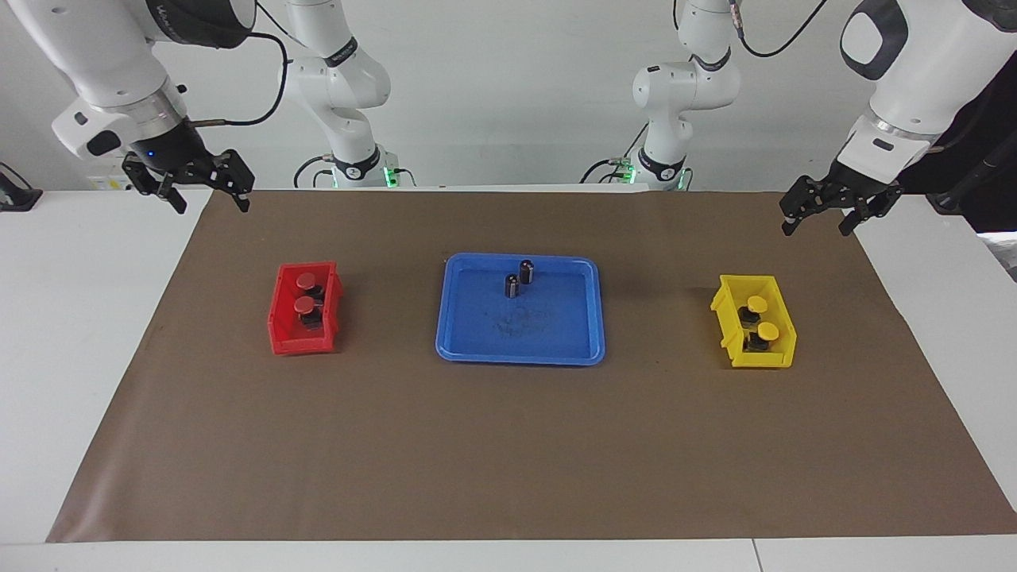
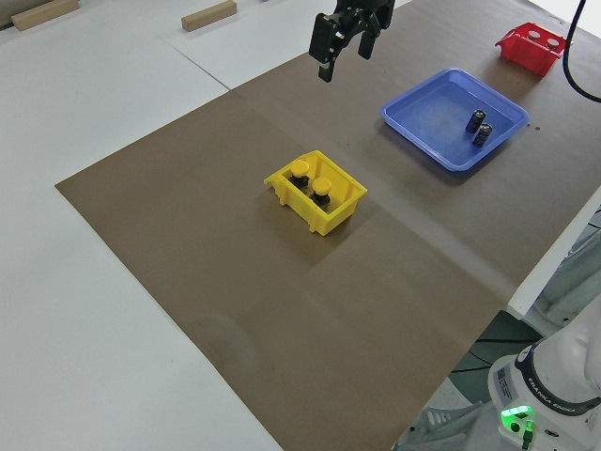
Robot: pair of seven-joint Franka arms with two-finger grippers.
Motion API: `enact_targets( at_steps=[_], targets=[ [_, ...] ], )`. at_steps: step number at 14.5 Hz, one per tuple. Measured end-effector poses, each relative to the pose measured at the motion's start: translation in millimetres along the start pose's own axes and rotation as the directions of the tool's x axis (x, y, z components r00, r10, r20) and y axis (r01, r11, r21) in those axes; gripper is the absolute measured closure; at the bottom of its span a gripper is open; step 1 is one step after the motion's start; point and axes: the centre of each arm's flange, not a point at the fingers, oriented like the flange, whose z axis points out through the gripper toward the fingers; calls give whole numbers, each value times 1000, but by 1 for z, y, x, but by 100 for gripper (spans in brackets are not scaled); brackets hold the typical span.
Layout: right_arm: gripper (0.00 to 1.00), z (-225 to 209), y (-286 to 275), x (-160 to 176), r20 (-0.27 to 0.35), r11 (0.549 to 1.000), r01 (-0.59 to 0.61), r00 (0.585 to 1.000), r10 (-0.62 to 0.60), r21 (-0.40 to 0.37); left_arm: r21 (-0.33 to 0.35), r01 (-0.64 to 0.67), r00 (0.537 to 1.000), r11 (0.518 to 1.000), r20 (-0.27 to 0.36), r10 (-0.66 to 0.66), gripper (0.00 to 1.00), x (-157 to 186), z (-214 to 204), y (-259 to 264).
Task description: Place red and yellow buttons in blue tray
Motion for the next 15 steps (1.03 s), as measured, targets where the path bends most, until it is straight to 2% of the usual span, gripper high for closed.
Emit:
enact_targets(
  at_steps=[1, 2, 5, 7, 10, 15],
  targets=[
    [10, 21, -4, 0, -31, 1000, 7, 1000, -7, -3, 0, 0, 1000, 1000, 0, 0, 0, 0, 0, 0],
    [14, 44, -9, -2, -48, 1000, 17, 999, -17, -3, 0, 0, 1000, 1000, 0, 0, 0, 0, 0, 0],
    [19, 109, -27, -5, -42, 999, 38, 998, -37, 16, 0, 0, 1000, 1000, 0, 0, 0, 0, 0, 0],
    [22, 142, -34, 6, -48, 999, 39, 998, -38, 30, 0, 0, 1000, 1000, 0, 0, 0, 0, 0, 0],
    [26, 177, -43, 19, -47, 998, 48, 998, -46, 29, 0, 0, 1000, 1000, 0, 0, 0, 0, 0, 0],
    [36, 211, -44, 14, -45, 999, 47, 998, -45, 28, 0, 0, 1000, 1000, 1, 0, 0, 0, 0, 0]
  ],
)
